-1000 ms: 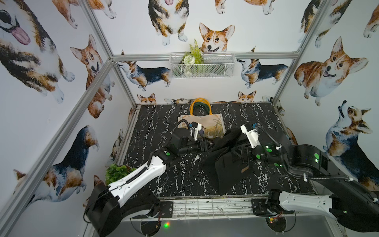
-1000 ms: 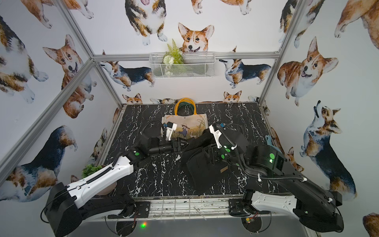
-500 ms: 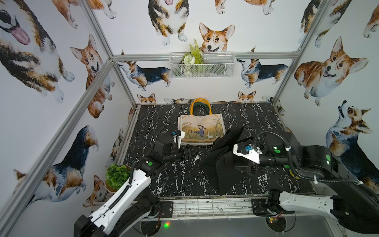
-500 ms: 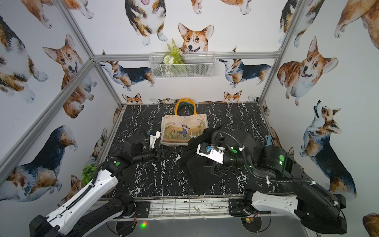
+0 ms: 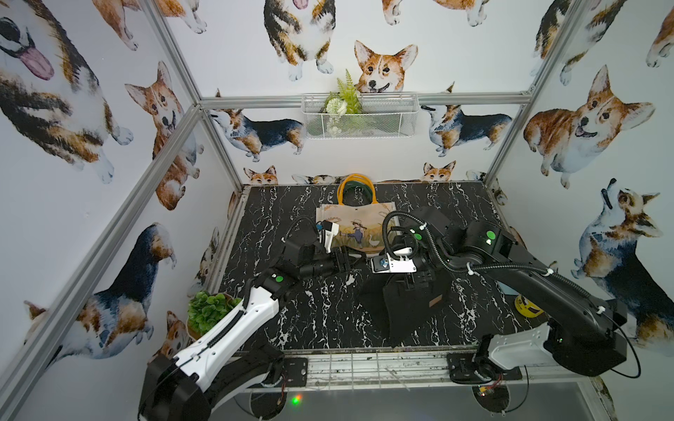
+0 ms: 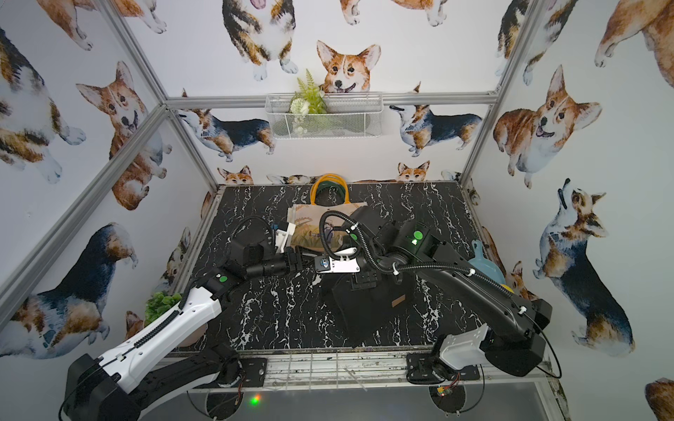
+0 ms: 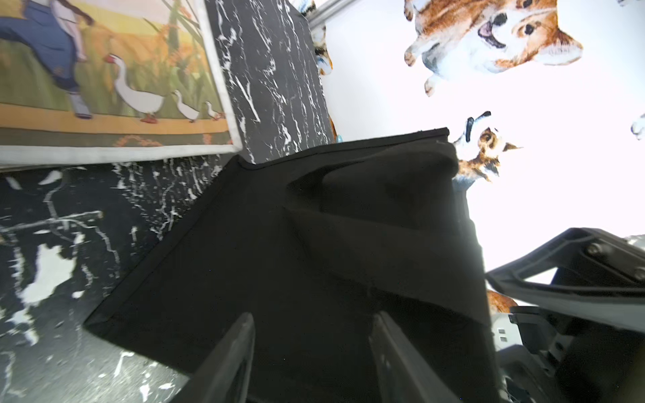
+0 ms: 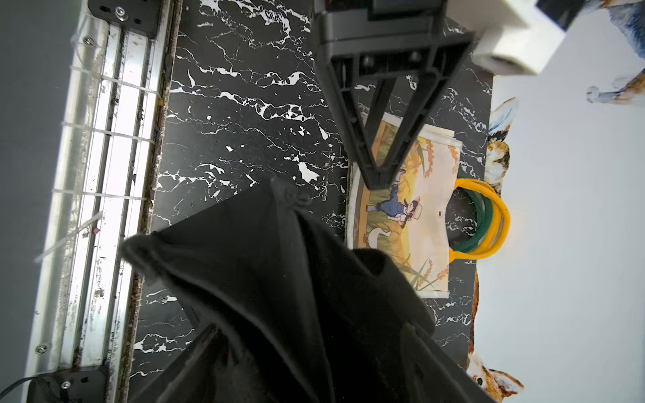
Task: Put away the canvas bag
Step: Press the canvas bag at the center of the board.
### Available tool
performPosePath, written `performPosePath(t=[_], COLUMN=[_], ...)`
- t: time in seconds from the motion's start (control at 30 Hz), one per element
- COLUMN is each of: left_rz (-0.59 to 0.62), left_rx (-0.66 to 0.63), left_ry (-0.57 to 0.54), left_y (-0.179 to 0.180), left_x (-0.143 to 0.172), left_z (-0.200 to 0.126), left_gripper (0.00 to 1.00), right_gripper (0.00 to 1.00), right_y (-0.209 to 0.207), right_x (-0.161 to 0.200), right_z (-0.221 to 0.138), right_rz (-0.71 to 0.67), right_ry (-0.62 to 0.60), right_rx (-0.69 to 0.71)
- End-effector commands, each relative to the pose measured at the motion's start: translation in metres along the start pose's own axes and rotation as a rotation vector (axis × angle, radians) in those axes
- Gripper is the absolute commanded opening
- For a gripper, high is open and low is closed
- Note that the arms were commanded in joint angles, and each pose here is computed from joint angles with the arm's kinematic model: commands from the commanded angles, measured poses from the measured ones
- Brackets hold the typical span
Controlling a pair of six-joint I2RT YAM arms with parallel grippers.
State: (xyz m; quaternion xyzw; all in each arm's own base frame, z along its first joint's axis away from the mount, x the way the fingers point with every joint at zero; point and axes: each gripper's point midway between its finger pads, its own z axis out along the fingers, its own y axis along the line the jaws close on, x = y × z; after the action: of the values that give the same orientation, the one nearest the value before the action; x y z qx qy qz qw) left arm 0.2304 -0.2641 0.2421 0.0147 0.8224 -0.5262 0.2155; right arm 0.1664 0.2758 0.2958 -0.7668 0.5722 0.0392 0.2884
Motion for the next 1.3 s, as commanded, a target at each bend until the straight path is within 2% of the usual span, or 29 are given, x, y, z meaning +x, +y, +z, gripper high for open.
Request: performPosePath(t=[0.0,0.33,0.63,0.77,0.87,0.97,1.1,1.13,1.2,1.23,1.27], left_rz=[0.029,0.049,0.062,0.083,0.101,0.138,0.155,0.158,0.175,0.182,0.191], left_rx=[0.074,0.112,0.101,0.087,0.031,-0.013,-0.080,-0.092,-0.109,-0.118,-0.127], left_ry=[0.006,0.067,0.064,0.066,0.074,0.031,-0.024,-0.038,-0.064,-0.069,-0.072], left_y=[-0.026,-0.042,-0.040,-0.041,-0.031,-0.033,-0.020,-0.018,-0.017,-0.016,-0.015], left_x=[-0.004,0.017,0.020,0.020,0.023,0.013,0.008,0.007,0.005,0.005,0.006], left_z=[0.011,0.033,0.029,0.026,0.022,0.010,-0.009,-0.014,-0.026,-0.031,-0.036], left_gripper=[0.57,0.57,0.57,0.57,0.57,0.57,0.57,0.57,0.57,0.57,0.57], right_gripper=[0.82,0.81,0.78,0.75,0.69,0.64,0.45,0.36,0.10,0.03,0.00], right_y=[-0.005,-0.009,0.014,0.024,0.026,0.027,0.026,0.026,0.024,0.023,0.021], right_x=[-0.002,0.001,0.005,0.006,0.008,0.008,0.006,0.006,0.004,0.003,0.002], right_z=[0.006,0.015,0.020,0.021,0.023,0.024,0.022,0.022,0.020,0.019,0.016], right_rz=[-0.069,-0.079,-0.038,-0.016,0.005,0.015,0.042,0.049,0.069,0.079,0.090], right_ry=[0.008,0.034,0.035,0.039,0.055,0.061,0.059,0.058,0.056,0.056,0.054], right_rx=[-0.023,-0.062,-0.176,-0.227,-0.247,-0.254,-0.259,-0.260,-0.254,-0.251,-0.244])
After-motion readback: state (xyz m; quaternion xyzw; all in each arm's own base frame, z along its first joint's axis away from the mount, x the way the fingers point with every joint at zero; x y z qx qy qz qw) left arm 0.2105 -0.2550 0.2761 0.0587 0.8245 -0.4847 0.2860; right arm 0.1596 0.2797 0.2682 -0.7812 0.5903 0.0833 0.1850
